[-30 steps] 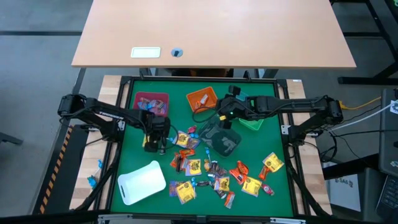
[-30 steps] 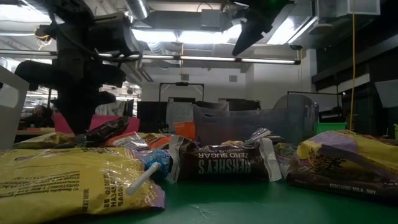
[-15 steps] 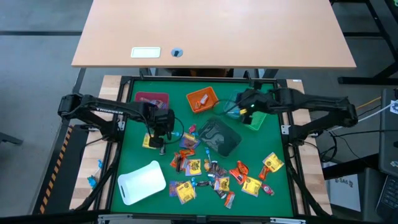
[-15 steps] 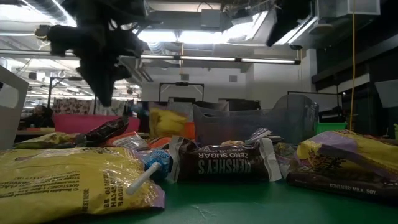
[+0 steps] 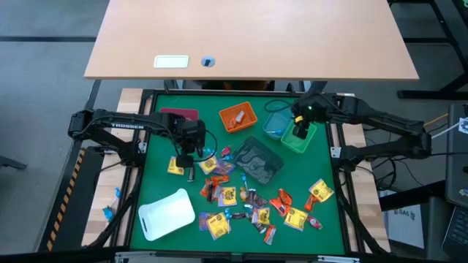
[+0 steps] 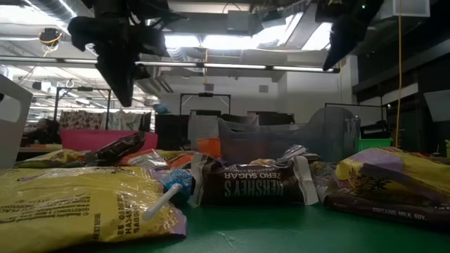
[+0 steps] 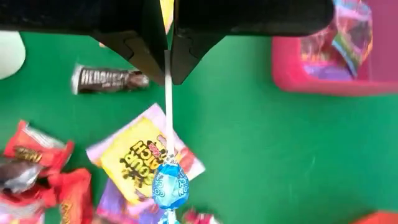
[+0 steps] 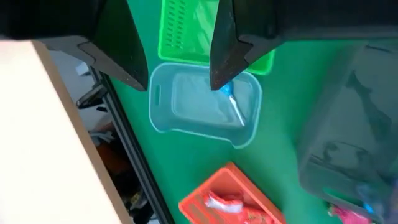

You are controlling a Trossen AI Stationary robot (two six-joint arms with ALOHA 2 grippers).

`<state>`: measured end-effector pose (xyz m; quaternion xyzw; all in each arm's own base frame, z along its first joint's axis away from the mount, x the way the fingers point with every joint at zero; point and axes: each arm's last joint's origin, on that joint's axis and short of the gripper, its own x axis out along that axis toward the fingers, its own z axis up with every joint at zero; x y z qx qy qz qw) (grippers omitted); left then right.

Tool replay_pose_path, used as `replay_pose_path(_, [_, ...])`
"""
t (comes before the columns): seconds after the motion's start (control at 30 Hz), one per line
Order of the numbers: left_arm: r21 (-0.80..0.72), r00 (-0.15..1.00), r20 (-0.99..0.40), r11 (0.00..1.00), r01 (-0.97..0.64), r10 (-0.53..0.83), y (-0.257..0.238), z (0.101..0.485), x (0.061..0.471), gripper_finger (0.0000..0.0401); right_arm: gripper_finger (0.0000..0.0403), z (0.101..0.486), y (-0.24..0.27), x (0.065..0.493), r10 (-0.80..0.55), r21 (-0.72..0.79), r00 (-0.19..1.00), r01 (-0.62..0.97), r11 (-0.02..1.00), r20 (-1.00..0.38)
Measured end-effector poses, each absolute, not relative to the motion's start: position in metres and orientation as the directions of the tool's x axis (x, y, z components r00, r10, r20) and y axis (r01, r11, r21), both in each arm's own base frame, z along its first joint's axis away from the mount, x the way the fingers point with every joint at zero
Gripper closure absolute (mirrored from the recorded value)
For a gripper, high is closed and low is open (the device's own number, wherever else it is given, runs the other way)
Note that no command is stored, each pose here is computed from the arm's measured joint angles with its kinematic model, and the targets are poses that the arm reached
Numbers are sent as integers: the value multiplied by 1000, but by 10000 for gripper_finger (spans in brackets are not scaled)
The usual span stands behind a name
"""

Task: Sort candy
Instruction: Put the blue lollipop into the blue bin

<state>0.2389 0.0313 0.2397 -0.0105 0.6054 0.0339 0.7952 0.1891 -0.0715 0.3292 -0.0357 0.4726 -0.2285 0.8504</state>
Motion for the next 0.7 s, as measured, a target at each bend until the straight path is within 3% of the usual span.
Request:
replay_pose_path(0.23, [64,451,-882,984,-169,135,47,247,256,401,230,325,-83,186,-410,-297,444,302,906,-797])
replay_pose_path(0.47, [157,678,-656,939,-307,331,89,269,273,401,230,326,-105,177,-391,-317,463,233,919,-795])
replay_pose_path(0.7, [155,752,-475,884,-440,458,124,287,273,401,230,326,-129,161,-406,-283,444,319,905,-799])
